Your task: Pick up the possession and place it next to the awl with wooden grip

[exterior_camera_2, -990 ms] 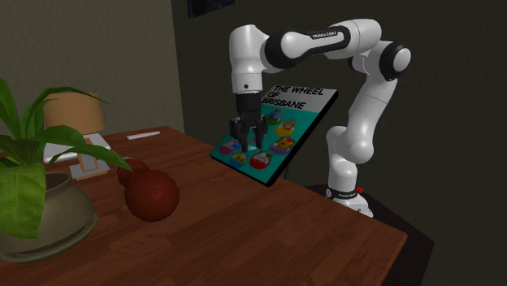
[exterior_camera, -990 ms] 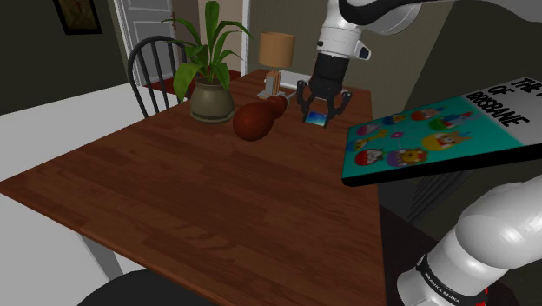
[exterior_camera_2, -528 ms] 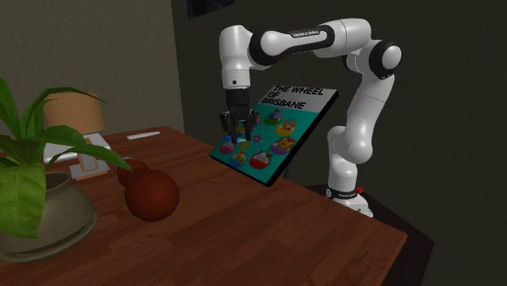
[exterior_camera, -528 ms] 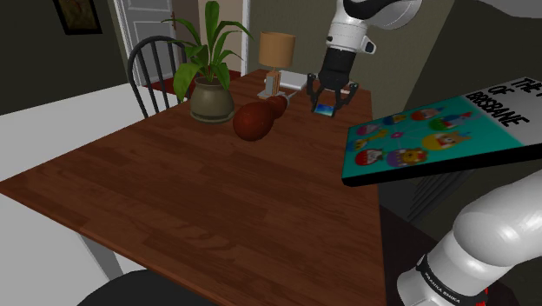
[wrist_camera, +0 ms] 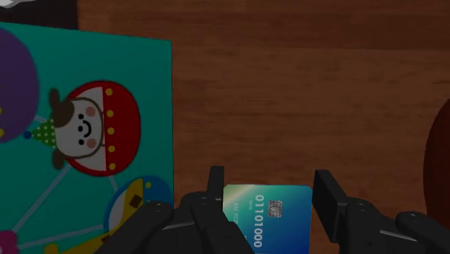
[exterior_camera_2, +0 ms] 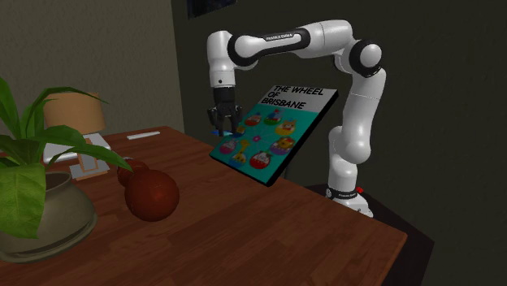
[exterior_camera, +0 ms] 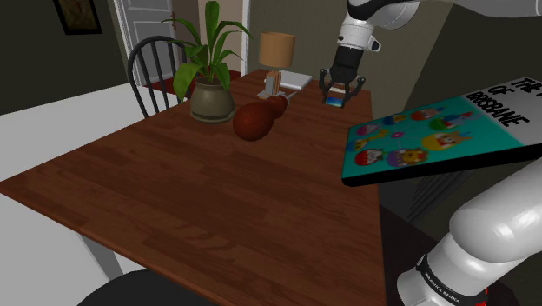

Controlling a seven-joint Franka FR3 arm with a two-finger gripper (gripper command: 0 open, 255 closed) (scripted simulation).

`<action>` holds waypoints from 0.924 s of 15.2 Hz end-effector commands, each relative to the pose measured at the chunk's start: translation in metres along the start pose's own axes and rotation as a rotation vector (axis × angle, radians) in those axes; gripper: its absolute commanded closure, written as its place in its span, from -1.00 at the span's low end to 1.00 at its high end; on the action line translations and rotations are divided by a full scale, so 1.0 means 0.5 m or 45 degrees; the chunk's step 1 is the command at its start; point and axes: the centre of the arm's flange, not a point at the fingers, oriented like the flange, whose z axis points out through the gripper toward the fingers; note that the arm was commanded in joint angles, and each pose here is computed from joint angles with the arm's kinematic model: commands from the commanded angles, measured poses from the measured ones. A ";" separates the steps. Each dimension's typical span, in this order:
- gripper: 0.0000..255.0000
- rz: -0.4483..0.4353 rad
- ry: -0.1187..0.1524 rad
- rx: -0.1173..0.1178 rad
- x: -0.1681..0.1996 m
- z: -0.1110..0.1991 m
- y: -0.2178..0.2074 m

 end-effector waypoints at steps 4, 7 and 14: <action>1.00 -0.002 0.001 -0.001 0.134 -0.023 0.020; 1.00 -0.002 0.001 -0.001 0.231 -0.038 0.035; 1.00 -0.002 0.001 -0.001 0.242 0.035 0.037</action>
